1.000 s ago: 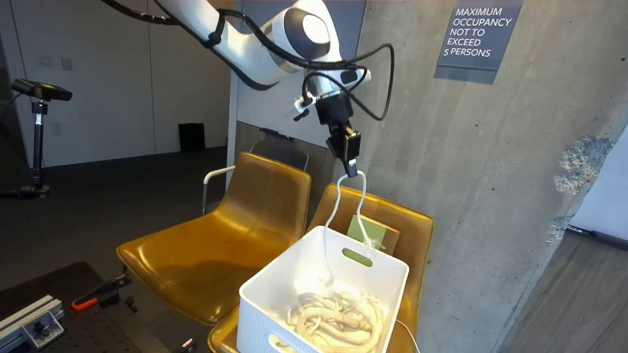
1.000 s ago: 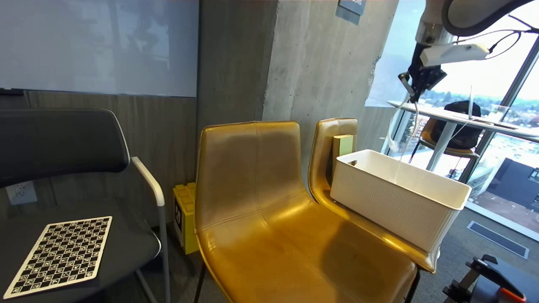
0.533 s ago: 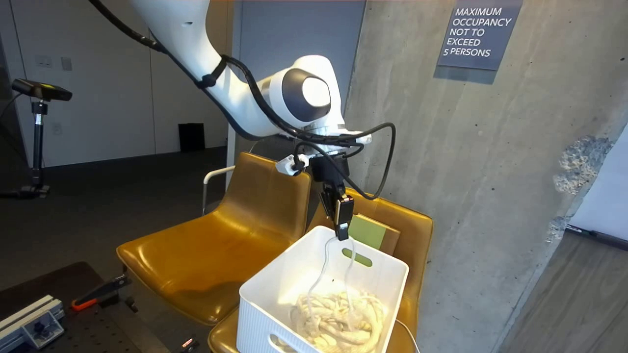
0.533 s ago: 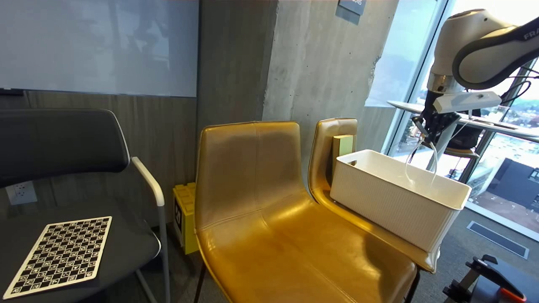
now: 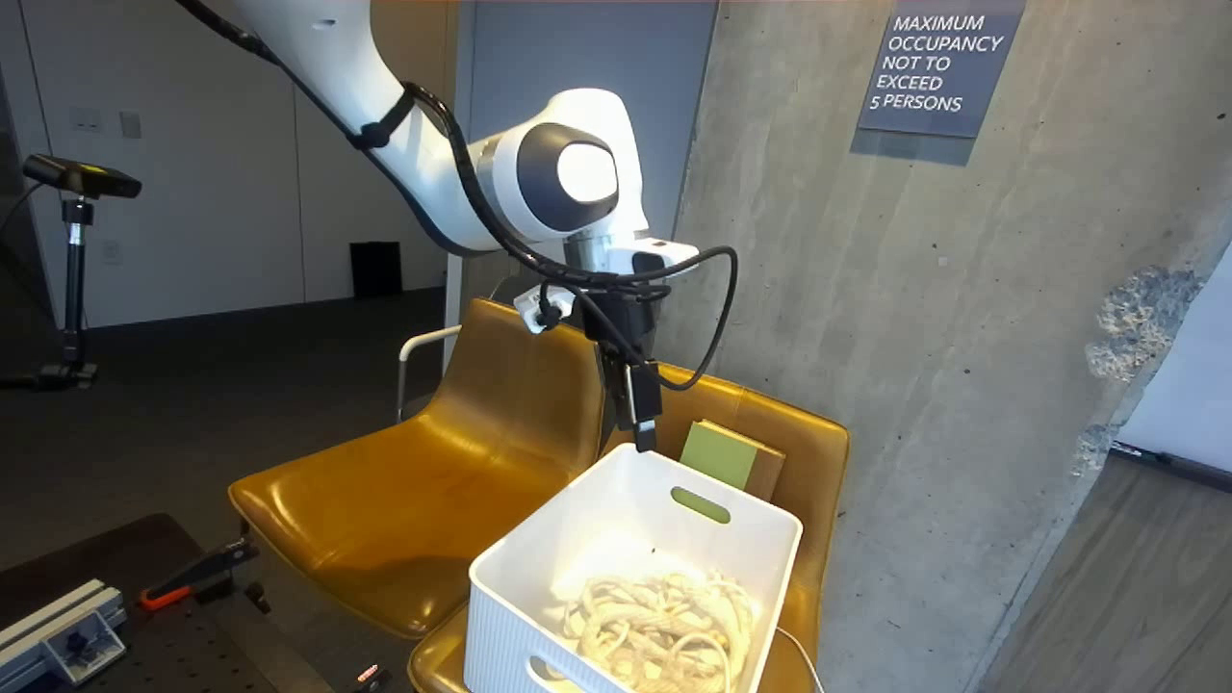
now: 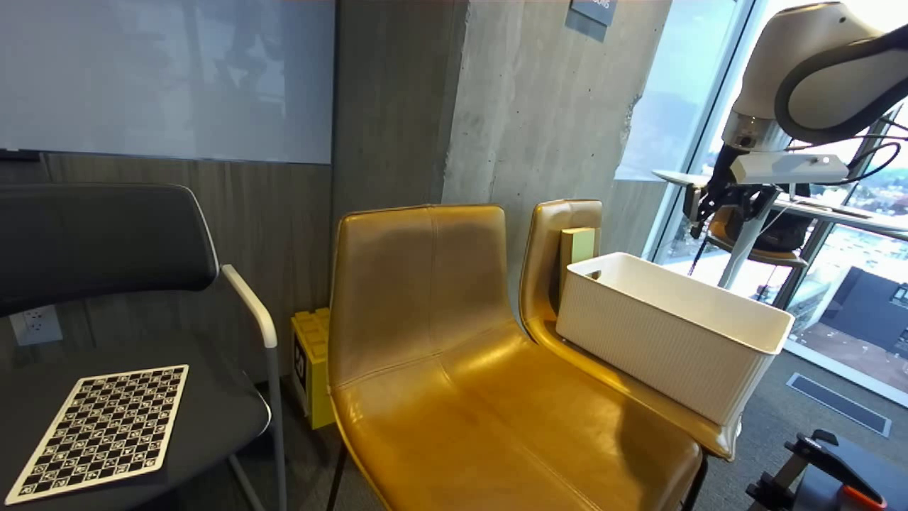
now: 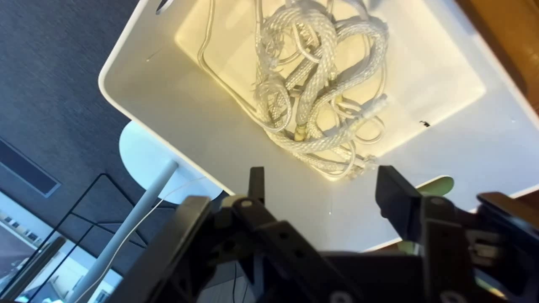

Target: Put the white ropes inside the white basket

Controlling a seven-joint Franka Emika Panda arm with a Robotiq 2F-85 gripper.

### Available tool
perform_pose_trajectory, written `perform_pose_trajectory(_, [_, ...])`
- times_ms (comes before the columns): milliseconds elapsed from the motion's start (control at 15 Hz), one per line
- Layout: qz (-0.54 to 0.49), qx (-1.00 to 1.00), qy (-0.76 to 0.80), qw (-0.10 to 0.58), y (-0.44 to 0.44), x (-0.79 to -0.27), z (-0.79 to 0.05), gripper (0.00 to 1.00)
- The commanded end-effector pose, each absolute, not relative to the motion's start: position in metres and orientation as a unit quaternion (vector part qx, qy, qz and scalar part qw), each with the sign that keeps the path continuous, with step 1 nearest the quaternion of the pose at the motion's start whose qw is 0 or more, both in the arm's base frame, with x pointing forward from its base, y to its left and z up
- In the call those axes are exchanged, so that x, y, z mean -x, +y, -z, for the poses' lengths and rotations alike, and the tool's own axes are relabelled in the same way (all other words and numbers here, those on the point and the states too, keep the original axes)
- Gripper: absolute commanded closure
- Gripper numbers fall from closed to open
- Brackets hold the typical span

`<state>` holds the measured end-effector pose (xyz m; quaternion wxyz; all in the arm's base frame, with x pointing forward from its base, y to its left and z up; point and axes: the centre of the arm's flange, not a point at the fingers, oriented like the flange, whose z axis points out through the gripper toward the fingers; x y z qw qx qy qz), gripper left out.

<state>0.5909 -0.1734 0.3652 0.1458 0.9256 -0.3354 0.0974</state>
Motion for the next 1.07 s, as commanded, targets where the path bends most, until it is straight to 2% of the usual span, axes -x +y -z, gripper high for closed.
perform_pose_trajectory(0, [-0.073,-0.941,-0.323,0.068,-0.131,-0.558,-0.396,0.01])
perform_pose_trajectory(200, [-0.062,-0.95,-0.306,0.01,-0.09,-0.539,-0.412,0.0])
perform_pose_trajectory(400, [-0.094,-0.95,-0.297,-0.03,-0.045,-0.526,-0.432,0.0])
perform_pose_trajectory(733, [-0.122,-0.96,-0.251,-0.034,0.075,-0.508,-0.465,0.0])
perform_pose_trajectory(800, [-0.109,-0.959,-0.259,-0.03,0.034,-0.525,-0.452,0.0])
perform_pose_trajectory(1000, [-0.116,-0.962,-0.245,-0.037,0.08,-0.512,-0.462,0.0])
